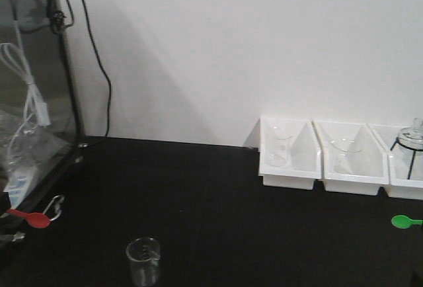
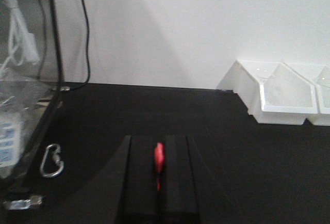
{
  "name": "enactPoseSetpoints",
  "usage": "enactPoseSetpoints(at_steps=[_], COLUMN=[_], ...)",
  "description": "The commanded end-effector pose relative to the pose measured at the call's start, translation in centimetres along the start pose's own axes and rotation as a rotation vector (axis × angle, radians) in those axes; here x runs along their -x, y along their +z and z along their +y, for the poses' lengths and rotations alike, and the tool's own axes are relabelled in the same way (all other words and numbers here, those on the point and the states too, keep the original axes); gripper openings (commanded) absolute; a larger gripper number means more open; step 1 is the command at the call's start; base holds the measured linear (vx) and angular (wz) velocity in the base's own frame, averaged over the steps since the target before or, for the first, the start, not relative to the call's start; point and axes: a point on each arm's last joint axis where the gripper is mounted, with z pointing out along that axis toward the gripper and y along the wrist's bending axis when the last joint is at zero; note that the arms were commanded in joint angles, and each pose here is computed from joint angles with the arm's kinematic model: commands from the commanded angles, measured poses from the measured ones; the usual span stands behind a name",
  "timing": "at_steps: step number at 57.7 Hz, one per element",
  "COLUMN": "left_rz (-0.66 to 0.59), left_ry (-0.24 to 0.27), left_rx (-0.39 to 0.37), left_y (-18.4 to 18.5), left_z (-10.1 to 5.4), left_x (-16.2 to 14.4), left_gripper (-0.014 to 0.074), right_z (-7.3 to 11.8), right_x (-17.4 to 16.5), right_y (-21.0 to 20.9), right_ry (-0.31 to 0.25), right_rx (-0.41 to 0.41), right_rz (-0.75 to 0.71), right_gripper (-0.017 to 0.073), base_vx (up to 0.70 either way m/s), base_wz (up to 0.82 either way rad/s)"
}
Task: Sort red and green spoons into left cabinet
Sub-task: 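Drive the base away from the bench across the lab floor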
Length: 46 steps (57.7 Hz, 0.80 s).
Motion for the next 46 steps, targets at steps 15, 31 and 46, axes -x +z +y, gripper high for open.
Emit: enactPoseSetpoints(at_steps=[15,31,46], left_rz=[-0.113,-0.113,-0.106], left_ry=[-0.003,-0.003,-0.003], left_rx=[-0.028,-0.028,-0.027], left_y=[-0.25,-0.25,-0.25], left_z=[-0.43,-0.43,-0.42], left_x=[1.8,1.8,1.73], left_gripper=[-0.0006,-0.0006,-0.0006], right_z=[0.07,0.07,0.07], right_x=[2.08,2.08,2.08], right_y=[-0.19,-0.19,-0.19], right_ry=[-0.006,-0.006,-0.006], right_rx=[0.01,0.01,0.01], right_rz=[-0.125,-0.125,-0.125], right_gripper=[-0.0003,-0.0003,-0.0003], base_vx=[-0.15,-0.18,-0.16], base_wz=[0.55,0.64,0.66])
